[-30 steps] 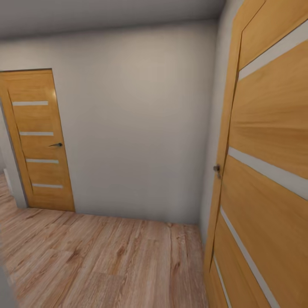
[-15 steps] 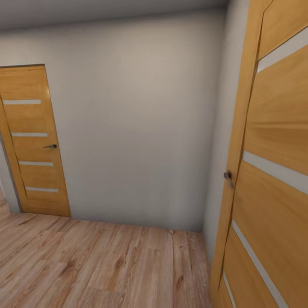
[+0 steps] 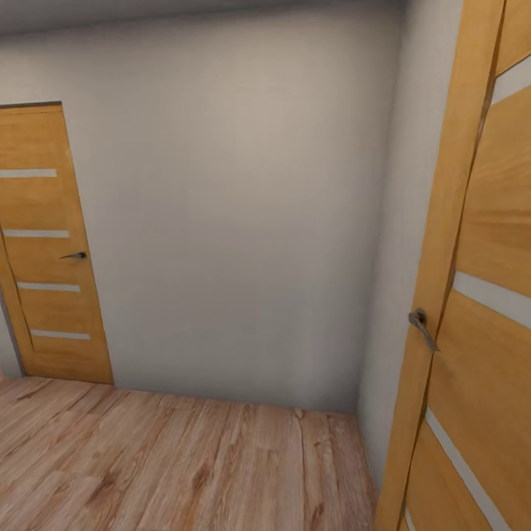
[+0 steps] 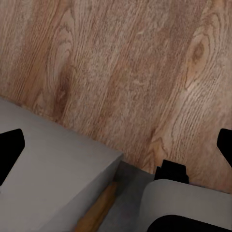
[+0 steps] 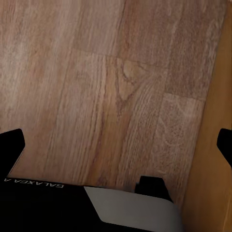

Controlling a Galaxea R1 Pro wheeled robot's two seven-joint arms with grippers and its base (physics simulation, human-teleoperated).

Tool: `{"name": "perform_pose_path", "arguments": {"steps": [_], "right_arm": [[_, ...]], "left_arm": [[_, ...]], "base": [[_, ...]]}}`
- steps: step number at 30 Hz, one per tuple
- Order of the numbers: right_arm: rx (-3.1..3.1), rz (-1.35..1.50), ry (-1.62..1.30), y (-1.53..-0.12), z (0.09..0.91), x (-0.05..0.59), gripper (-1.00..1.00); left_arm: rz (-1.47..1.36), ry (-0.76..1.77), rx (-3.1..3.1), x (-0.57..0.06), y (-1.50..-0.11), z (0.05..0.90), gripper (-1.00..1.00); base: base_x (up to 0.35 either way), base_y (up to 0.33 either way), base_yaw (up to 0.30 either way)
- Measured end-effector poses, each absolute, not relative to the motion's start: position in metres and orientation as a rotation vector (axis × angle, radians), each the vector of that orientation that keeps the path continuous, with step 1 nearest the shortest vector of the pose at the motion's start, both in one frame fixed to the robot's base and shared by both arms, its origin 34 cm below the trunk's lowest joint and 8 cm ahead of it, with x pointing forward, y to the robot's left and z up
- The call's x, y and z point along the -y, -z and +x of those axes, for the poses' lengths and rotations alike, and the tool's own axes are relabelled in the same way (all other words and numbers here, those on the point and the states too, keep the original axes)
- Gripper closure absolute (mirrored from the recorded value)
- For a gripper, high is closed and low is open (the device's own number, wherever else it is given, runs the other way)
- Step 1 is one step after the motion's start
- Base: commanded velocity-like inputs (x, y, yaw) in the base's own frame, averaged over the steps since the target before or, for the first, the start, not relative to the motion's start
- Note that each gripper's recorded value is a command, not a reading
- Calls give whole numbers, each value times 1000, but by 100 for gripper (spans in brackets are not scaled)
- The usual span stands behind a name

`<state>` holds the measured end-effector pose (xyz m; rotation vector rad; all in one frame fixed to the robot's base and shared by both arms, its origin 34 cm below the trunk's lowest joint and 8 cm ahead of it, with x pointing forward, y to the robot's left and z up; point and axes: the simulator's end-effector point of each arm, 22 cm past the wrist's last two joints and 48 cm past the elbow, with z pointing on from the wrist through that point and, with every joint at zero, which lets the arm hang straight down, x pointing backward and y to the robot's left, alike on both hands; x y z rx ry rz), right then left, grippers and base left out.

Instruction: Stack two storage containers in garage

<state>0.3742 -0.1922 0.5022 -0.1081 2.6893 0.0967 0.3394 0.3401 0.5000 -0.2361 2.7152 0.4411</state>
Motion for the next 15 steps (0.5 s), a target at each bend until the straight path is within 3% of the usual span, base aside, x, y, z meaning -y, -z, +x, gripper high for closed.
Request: {"name": "perform_pose_path", "arguments": {"steps": [15], "right_arm": [[-2689, -110, -97, -502, 374, 192, -100]], "left_arm": [[-236, -441, -2715, -340, -500, 339, -100]], "base": [[340, 4, 0]]}}
